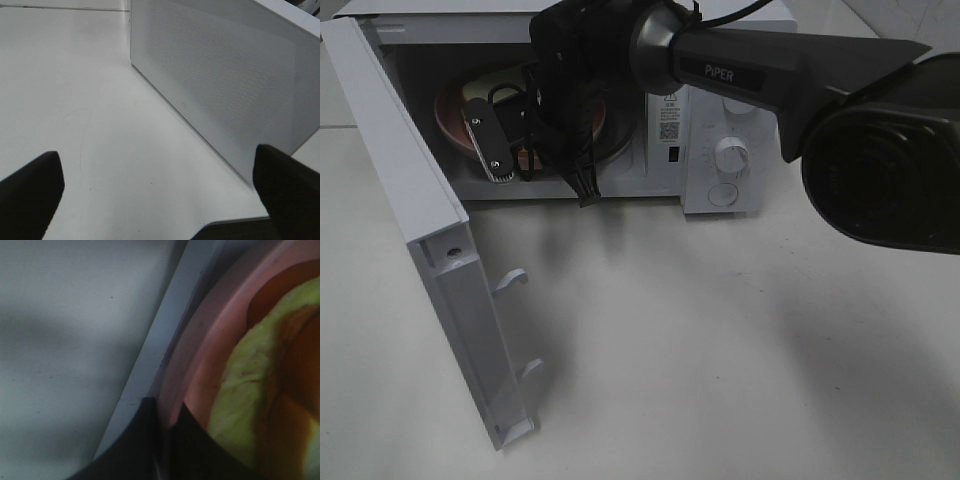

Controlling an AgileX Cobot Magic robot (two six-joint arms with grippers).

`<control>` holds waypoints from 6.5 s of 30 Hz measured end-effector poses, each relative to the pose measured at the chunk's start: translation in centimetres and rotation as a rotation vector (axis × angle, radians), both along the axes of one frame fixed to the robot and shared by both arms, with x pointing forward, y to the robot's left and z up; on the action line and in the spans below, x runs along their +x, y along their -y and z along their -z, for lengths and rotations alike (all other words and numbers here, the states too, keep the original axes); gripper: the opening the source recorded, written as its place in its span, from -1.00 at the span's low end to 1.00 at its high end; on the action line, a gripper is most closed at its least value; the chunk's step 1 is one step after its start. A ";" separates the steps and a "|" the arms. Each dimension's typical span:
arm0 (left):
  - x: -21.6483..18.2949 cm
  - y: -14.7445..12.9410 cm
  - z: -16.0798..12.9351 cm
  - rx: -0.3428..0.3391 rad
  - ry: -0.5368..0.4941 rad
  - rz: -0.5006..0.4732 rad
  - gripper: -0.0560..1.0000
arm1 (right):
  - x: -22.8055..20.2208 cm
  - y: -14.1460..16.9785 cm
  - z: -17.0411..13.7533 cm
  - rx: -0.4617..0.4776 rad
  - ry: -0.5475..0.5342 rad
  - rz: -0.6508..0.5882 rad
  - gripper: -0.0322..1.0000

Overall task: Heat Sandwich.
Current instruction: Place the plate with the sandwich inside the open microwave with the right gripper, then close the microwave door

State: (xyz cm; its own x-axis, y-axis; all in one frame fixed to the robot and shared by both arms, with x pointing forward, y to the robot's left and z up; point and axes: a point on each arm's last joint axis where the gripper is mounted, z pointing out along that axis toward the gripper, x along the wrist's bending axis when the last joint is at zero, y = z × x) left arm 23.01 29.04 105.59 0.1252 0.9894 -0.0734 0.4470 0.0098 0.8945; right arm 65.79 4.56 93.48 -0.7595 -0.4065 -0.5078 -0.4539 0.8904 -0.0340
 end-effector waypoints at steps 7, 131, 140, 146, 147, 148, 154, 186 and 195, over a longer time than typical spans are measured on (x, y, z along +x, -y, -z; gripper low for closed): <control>0.0 0.0 0.0 0.000 0.000 0.000 0.93 | 0.4 -0.1 0.1 0.023 0.015 0.048 -0.80; 0.0 0.0 0.0 0.000 0.000 0.000 0.93 | -29.8 26.5 -16.6 0.606 -0.278 1.288 0.54; 0.0 0.0 0.0 0.000 0.000 0.000 0.93 | -32.1 31.9 -15.4 0.732 -0.179 1.544 0.53; 0.0 0.0 0.0 0.000 0.000 0.000 0.93 | -34.8 33.8 -15.6 0.869 -0.091 1.593 0.53; 0.0 0.0 0.0 0.000 0.000 0.000 0.93 | -34.8 33.8 -15.6 0.869 -0.091 1.593 0.53; 0.0 0.0 0.0 0.000 0.000 0.000 0.93 | -35.8 34.3 -15.4 0.908 -0.065 1.601 0.53; 0.0 0.0 0.0 0.000 0.000 0.000 0.93 | -38.1 35.0 -14.0 0.985 -0.014 1.627 0.53; 0.0 0.0 0.0 0.000 0.000 0.000 0.93 | -42.6 35.4 -11.3 1.296 0.233 1.609 0.53; 0.0 0.0 0.0 0.000 0.000 0.000 0.93 | -42.6 35.4 -11.3 1.296 0.233 1.609 0.53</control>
State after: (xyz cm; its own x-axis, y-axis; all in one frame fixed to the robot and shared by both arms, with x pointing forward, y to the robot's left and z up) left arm 23.01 29.04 105.59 0.1252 0.9894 -0.0734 0.4470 0.0098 0.8945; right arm 23.14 -30.83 104.76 0.1123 0.9936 -0.0081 0.4960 -0.0490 0.8670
